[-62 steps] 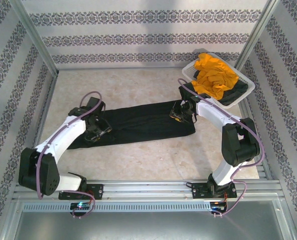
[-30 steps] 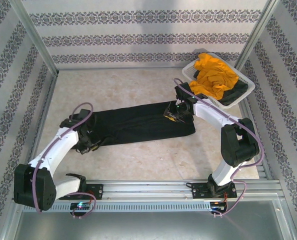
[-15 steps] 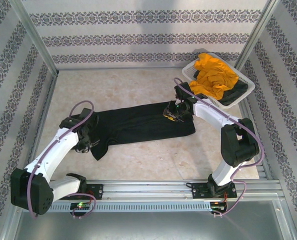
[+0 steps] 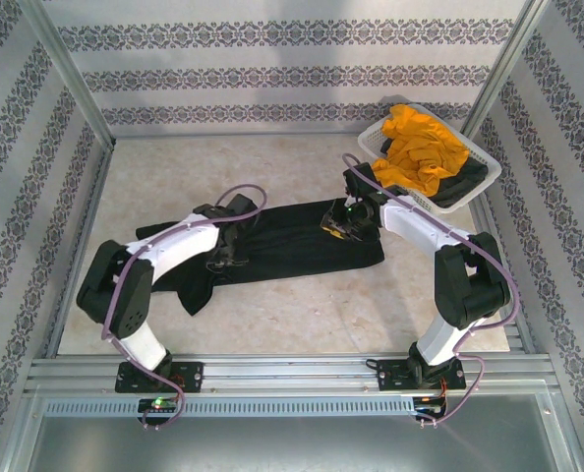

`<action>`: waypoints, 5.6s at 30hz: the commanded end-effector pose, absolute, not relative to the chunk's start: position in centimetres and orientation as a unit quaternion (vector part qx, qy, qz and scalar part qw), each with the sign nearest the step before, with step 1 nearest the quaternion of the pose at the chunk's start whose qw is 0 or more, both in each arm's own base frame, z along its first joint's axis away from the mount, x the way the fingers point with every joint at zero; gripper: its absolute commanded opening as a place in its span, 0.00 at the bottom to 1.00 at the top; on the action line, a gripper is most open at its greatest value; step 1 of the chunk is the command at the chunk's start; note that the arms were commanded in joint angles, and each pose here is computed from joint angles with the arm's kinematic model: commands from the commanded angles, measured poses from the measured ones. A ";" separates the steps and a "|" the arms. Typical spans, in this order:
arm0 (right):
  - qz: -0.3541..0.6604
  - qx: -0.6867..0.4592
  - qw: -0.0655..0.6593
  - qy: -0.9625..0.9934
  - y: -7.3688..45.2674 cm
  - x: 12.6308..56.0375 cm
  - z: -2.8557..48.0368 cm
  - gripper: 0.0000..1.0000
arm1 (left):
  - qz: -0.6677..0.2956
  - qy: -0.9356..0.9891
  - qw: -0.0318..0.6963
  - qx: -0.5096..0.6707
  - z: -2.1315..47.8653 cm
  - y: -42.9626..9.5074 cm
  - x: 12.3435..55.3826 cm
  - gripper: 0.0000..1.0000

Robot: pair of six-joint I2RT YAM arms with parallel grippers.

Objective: Fold and stack the t-shirts

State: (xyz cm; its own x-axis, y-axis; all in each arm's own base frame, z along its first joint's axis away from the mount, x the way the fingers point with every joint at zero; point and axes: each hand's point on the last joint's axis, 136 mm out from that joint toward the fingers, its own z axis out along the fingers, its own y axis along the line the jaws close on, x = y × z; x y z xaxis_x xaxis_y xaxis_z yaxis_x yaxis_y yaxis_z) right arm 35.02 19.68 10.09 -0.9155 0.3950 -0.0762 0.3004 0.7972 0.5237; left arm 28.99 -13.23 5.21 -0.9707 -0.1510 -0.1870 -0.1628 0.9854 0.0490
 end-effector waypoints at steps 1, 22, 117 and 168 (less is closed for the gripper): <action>0.266 0.188 0.101 0.940 19.4 34.5 11.1 0.26 | 0.100 0.992 0.053 -0.047 3.4 -10.3 26.1 0.33; 0.264 0.189 0.101 0.940 19.1 34.2 10.9 0.26 | -0.013 0.993 0.090 -0.078 4.9 -12.9 24.7 0.35; 0.369 0.161 0.101 0.910 21.8 36.5 12.7 0.31 | -0.052 0.901 0.147 -0.405 9.0 4.8 28.7 0.00; -0.030 0.028 -0.043 0.998 12.0 37.0 1.8 0.17 | -0.034 0.861 0.056 -0.505 1.0 0.8 30.8 0.25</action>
State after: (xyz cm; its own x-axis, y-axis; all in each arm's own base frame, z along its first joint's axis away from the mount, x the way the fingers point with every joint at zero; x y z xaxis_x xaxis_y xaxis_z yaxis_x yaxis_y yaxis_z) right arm 41.16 13.87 1.61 -0.9937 0.1111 -0.0127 0.1098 0.9911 0.0752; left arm 25.78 -1.22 1.34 -0.4612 -0.8861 0.0456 -0.8867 0.4585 -0.0596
